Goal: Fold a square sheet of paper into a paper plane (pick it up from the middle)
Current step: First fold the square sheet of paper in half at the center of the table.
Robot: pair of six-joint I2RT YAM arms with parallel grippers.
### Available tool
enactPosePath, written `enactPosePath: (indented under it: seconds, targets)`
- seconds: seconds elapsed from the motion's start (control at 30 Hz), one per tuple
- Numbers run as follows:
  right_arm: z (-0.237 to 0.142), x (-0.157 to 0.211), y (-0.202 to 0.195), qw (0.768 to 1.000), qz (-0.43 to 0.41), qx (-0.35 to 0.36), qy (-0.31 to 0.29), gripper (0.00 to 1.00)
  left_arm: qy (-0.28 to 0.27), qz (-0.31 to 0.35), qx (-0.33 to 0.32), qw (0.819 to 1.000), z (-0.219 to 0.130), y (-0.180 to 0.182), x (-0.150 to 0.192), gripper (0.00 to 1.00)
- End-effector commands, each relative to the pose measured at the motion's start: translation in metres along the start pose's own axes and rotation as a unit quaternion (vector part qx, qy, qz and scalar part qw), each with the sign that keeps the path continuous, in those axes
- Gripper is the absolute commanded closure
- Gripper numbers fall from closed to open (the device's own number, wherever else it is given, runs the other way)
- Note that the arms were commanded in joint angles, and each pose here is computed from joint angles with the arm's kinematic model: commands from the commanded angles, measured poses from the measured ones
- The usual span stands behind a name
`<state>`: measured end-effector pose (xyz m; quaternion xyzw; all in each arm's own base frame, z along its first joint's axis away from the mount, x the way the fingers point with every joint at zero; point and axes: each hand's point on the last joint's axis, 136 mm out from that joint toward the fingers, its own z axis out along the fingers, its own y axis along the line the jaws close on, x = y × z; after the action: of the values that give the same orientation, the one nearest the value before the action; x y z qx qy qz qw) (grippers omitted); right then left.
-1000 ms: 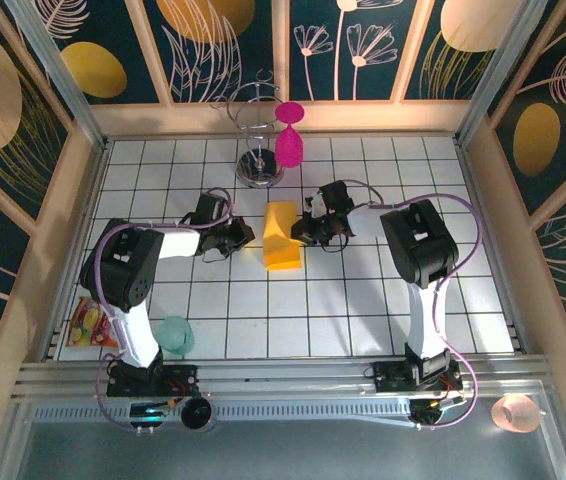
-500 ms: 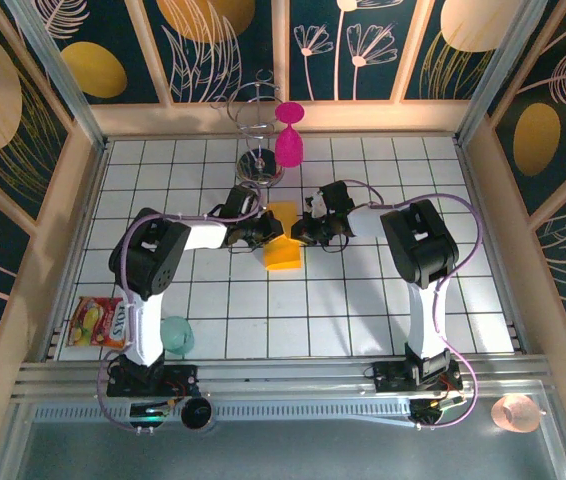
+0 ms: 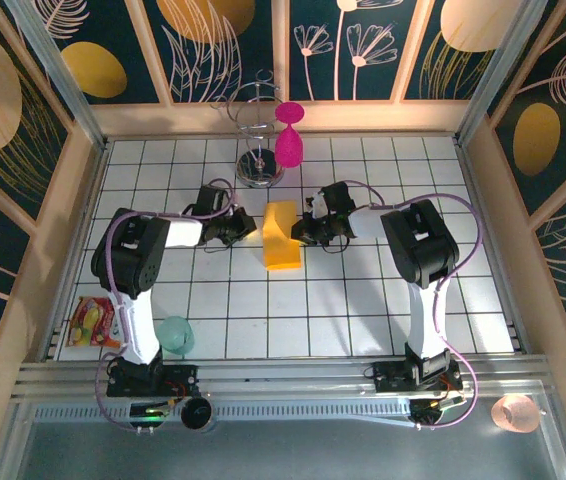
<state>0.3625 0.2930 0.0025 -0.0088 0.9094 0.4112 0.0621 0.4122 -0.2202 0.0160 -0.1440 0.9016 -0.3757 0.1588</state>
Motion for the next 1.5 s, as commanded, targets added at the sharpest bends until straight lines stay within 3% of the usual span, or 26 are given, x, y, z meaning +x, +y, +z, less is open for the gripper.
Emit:
enactPosePath:
  seconds: [0.0,0.1,0.2,0.33,0.47,0.7,1.1,1.2,1.33,1.47]
  targets:
    - [0.003,0.106,-0.165,0.950,0.130,0.265,0.106,1.00,-0.018,0.007,-0.026,0.999,-0.019,0.002,-0.008,0.98]
    - [0.003,0.106,-0.165,0.950,0.130,0.264,0.106,1.00,-0.026,0.019,0.025,0.999,-0.025,-0.036,-0.009,0.98]
    - [0.002,0.107,-0.166,0.949,0.131,0.265,0.107,1.00,-0.003,0.029,0.058,0.998,-0.010,-0.063,0.009,0.97]
    - [0.003,0.109,-0.168,0.949,0.133,0.265,0.109,1.00,0.027,0.022,0.072,0.997,0.020,-0.072,0.025,0.97]
    - [0.003,0.111,-0.168,0.948,0.134,0.266,0.110,1.00,0.028,0.019,0.091,0.995,0.029,-0.080,0.019,0.97]
    - [0.002,0.111,-0.171,0.947,0.132,0.272,0.111,1.00,0.036,0.014,0.037,0.999,0.048,-0.041,0.017,0.97]
    - [-0.001,0.115,-0.174,0.945,0.127,0.279,0.117,1.00,-0.009,-0.014,-0.035,0.999,0.019,0.036,-0.016,0.98]
    - [-0.001,0.115,-0.174,0.945,0.126,0.278,0.116,1.00,-0.020,0.009,-0.047,0.999,0.008,0.027,-0.033,0.98]
    - [-0.001,0.114,-0.174,0.946,0.126,0.277,0.115,1.00,-0.024,0.016,0.017,0.999,-0.004,-0.013,-0.040,0.98]
    - [-0.001,0.106,-0.165,0.950,0.122,0.266,0.106,1.00,-0.024,0.018,0.018,0.999,-0.006,-0.014,-0.035,0.97]
